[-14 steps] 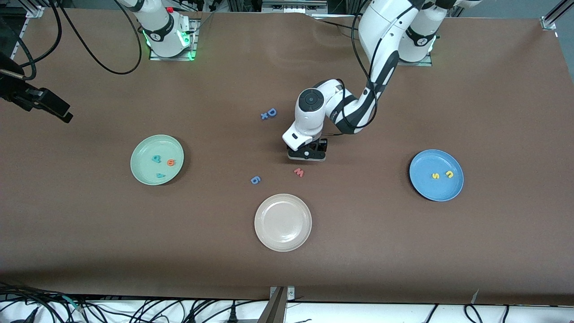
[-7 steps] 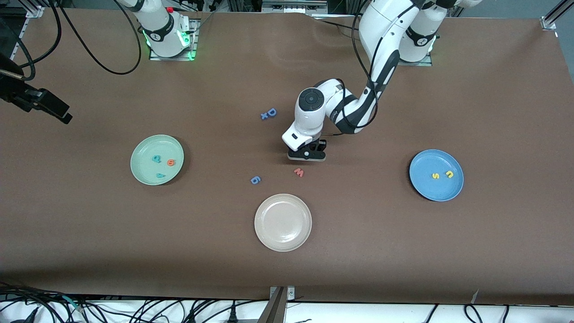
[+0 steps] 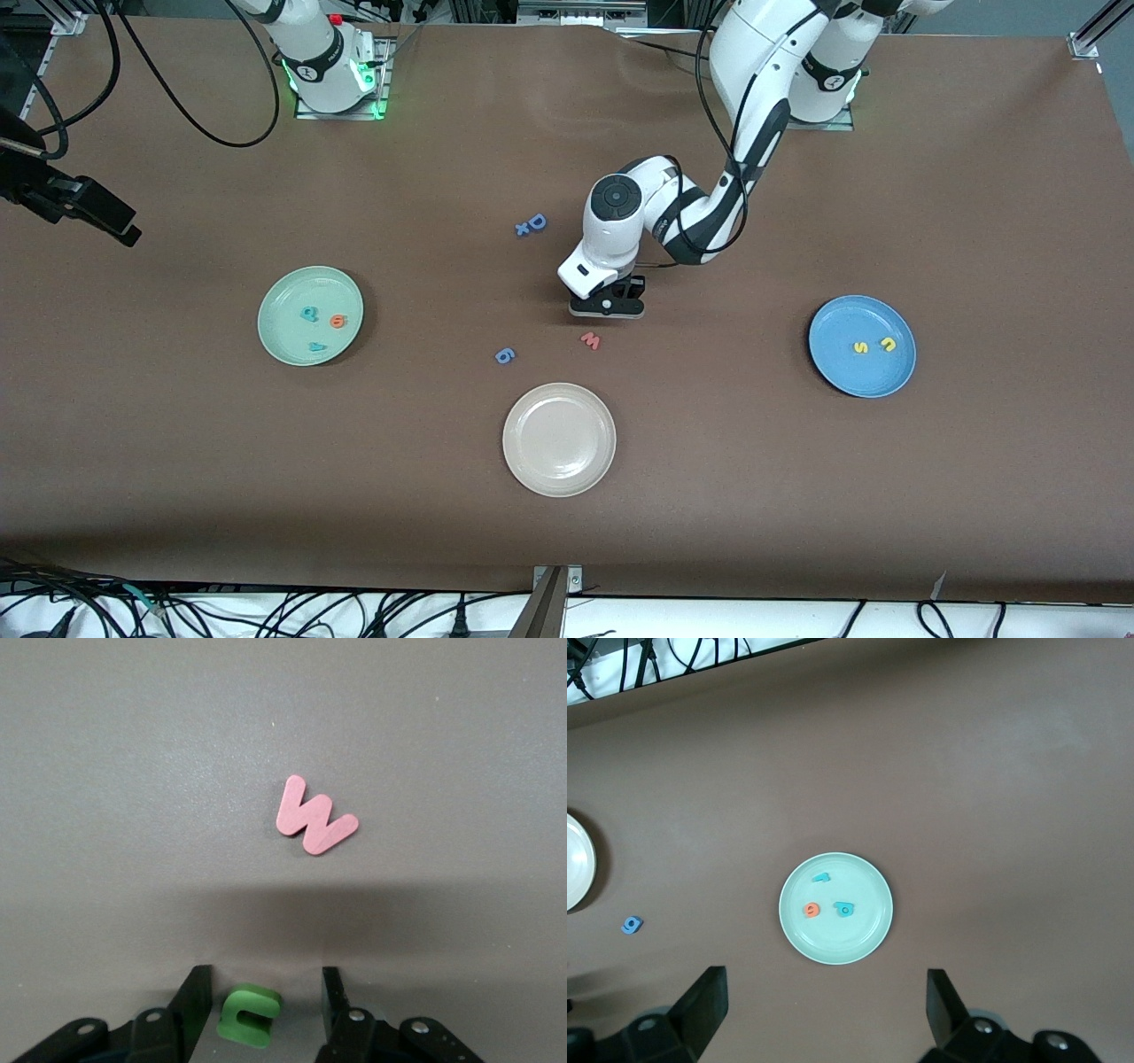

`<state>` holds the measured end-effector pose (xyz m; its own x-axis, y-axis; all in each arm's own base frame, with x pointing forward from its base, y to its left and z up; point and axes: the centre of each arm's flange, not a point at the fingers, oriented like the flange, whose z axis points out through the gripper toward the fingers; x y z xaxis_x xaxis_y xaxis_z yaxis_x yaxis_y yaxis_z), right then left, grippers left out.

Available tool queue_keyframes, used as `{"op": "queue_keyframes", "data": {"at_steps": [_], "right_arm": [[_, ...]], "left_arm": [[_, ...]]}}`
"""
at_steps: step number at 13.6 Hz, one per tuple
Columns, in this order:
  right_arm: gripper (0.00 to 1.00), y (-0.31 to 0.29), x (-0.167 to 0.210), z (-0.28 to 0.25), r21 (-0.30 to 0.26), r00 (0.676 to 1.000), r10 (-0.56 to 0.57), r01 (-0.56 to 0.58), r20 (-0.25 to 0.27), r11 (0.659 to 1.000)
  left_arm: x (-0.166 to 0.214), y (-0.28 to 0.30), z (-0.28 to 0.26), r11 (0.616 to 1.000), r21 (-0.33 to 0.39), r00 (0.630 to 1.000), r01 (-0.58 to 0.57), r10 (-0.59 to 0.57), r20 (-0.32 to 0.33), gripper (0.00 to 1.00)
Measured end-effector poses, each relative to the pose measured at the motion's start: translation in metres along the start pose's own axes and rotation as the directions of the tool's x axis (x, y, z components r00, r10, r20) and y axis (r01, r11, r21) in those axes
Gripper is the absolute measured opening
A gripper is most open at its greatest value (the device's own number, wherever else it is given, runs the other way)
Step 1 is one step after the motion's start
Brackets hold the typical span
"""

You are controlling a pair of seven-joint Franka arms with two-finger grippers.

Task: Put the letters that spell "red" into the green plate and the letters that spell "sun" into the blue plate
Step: 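Lower the left gripper over the green c and close on it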

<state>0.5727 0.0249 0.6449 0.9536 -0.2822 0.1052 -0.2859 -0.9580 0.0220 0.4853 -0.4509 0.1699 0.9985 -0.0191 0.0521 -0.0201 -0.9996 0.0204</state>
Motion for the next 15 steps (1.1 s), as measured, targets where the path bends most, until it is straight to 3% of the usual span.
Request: {"op": "queue_keyframes", "data": {"at_steps": [9, 15], "right_arm": [[1.0, -0.0005, -0.0001, -0.0001, 0.0, 1.0, -0.001, 0.001, -0.001, 1.0], [1.0, -0.0007, -0.0001, -0.0001, 0.0, 1.0, -0.001, 0.001, -0.001, 1.0]], "left_arm": [[0.0004, -0.001, 0.0, 1.0, 0.001, 1.0, -0.003, 0.003, 0.003, 0.56], [0.0057, -0.0091, -0.0002, 1.0, -0.019, 0.999, 0.002, -0.001, 0.039, 0.52]]}}
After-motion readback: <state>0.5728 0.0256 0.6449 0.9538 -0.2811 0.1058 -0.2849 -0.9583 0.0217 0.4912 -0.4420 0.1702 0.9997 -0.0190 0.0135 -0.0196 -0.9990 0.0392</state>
